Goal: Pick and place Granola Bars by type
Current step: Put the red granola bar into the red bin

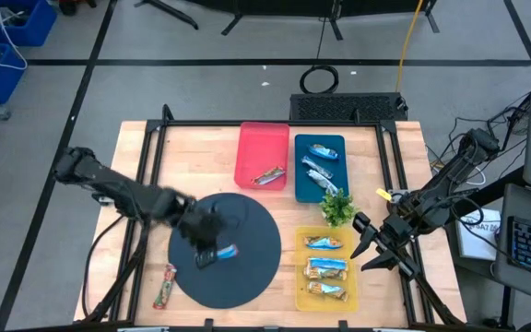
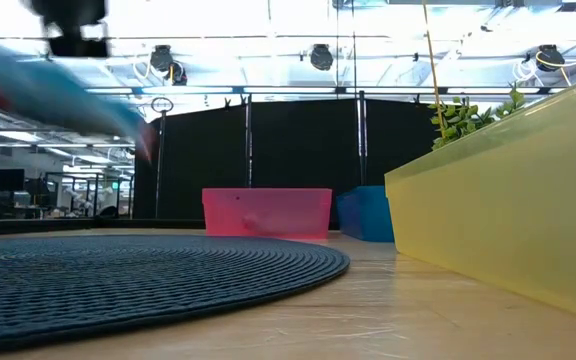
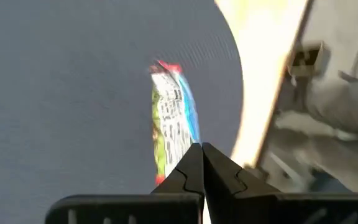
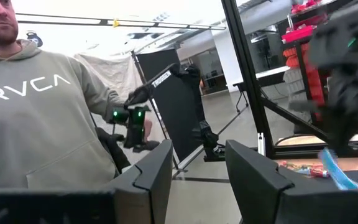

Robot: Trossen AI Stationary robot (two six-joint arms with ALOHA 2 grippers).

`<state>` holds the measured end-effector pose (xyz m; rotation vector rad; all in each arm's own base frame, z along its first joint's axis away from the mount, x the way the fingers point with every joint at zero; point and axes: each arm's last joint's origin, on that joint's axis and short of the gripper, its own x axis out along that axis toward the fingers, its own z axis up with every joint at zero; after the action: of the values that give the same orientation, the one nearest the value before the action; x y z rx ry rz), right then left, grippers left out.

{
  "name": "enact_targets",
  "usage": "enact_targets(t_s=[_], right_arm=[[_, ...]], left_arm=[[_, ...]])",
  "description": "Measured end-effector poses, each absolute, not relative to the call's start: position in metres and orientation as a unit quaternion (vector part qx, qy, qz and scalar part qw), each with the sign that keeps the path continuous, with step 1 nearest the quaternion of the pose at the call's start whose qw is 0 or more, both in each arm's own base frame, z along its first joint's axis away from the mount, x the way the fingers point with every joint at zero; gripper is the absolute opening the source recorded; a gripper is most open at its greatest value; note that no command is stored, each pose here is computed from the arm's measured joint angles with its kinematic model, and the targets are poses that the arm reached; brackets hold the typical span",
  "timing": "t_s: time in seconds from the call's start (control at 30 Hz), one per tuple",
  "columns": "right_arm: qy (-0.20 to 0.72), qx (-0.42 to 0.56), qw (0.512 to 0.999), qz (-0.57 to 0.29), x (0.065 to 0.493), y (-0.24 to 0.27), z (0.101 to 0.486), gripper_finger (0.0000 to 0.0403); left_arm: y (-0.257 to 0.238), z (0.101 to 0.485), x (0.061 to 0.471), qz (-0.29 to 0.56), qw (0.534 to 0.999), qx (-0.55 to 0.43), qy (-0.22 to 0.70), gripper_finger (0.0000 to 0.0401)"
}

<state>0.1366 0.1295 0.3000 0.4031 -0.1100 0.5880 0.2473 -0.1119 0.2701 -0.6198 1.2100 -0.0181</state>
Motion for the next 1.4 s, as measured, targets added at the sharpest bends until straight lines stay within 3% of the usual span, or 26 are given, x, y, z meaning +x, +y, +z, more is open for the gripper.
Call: enact_targets(t_s=[0.2,0.33,0.53,0.77,0.97,1.17,1.4], right_arm=[[-0.059,0.200,0.935,0.288,0.135,0.128,0.302,0.0139],[-0.062,0.204,0.933,0.289,0.135,0.127,0.303,0.0139],[-0.059,0.212,0.928,0.302,0.134,0.128,0.303,0.0139],[-0.059,0.213,0.928,0.302,0.134,0.128,0.303,0.0139],[-0.055,0.211,0.928,0.301,0.134,0.128,0.302,0.0139],[-0.054,0.213,0.928,0.301,0.134,0.128,0.302,0.0139],[-0.053,0.217,0.927,0.302,0.134,0.128,0.302,0.0139]], left_arm=[[-0.053,0.321,0.266,0.040,0.834,-0.235,0.498,0.0002],[-0.022,0.332,0.272,0.063,0.847,-0.233,0.473,0.0001],[-0.020,0.326,0.266,0.075,0.827,-0.229,0.508,0.0001],[-0.067,0.288,0.259,0.094,0.770,-0.300,0.556,0.0006],[-0.097,0.249,0.260,0.078,0.771,-0.360,0.520,0.0079],[-0.093,0.219,0.254,0.158,0.757,-0.395,0.496,0.0171],[-0.097,0.192,0.255,0.179,0.746,-0.388,0.511,0.0189]])
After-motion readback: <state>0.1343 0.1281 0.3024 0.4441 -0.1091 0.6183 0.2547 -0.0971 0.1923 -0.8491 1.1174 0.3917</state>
